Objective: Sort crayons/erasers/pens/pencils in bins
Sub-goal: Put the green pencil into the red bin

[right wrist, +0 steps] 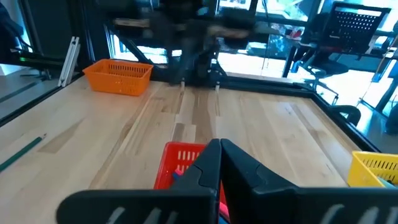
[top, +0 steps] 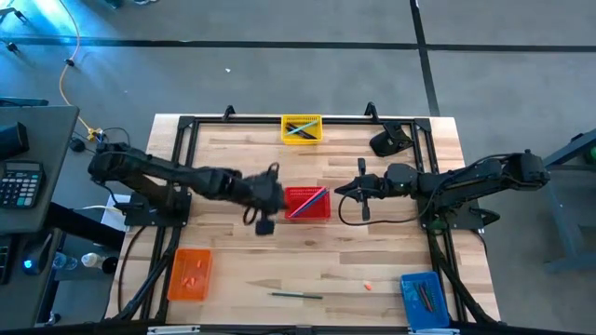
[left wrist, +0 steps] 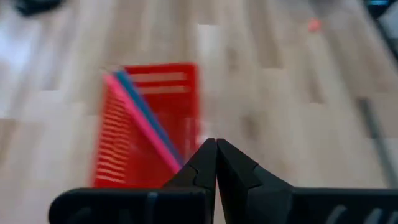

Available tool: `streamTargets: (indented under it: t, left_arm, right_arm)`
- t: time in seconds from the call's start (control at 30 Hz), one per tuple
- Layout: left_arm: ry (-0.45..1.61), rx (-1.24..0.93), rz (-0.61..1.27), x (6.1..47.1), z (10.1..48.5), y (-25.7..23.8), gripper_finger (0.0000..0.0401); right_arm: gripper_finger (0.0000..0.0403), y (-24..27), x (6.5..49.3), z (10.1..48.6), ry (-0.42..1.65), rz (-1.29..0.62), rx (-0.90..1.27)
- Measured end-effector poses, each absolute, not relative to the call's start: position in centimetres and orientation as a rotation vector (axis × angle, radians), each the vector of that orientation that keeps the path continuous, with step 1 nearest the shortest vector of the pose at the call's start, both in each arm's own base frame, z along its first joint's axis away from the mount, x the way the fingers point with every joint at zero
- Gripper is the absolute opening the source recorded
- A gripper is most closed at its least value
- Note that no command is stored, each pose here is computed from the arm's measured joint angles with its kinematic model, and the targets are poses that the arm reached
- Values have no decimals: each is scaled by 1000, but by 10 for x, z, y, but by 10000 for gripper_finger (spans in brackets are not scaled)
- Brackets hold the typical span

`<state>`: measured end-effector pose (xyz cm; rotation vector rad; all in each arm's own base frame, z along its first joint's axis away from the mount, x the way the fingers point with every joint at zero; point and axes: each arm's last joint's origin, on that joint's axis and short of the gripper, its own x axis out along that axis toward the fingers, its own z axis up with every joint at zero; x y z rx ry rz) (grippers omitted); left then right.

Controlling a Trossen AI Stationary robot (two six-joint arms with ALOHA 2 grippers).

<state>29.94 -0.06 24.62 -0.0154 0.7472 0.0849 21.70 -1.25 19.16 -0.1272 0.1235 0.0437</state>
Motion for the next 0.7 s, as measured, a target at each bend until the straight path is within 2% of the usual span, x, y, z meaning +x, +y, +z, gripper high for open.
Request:
streamTargets:
  t: [0.13,0.3,0.43,0.7]
  left_arm:
    - [781,-50,12,299,240,-36,1]
    - [810,-10,50,296,228,-74,1]
    - [743,70,106,287,215,-101,1]
    - [544,-29,21,261,176,-120,0]
  right_arm:
    - [0,-12,217,193,110,43,-124]
    - [0,-8,217,193,106,59,-104]
    - [0,5,223,201,103,73,-107]
    - [0,60,240,224,347,-11,-71]
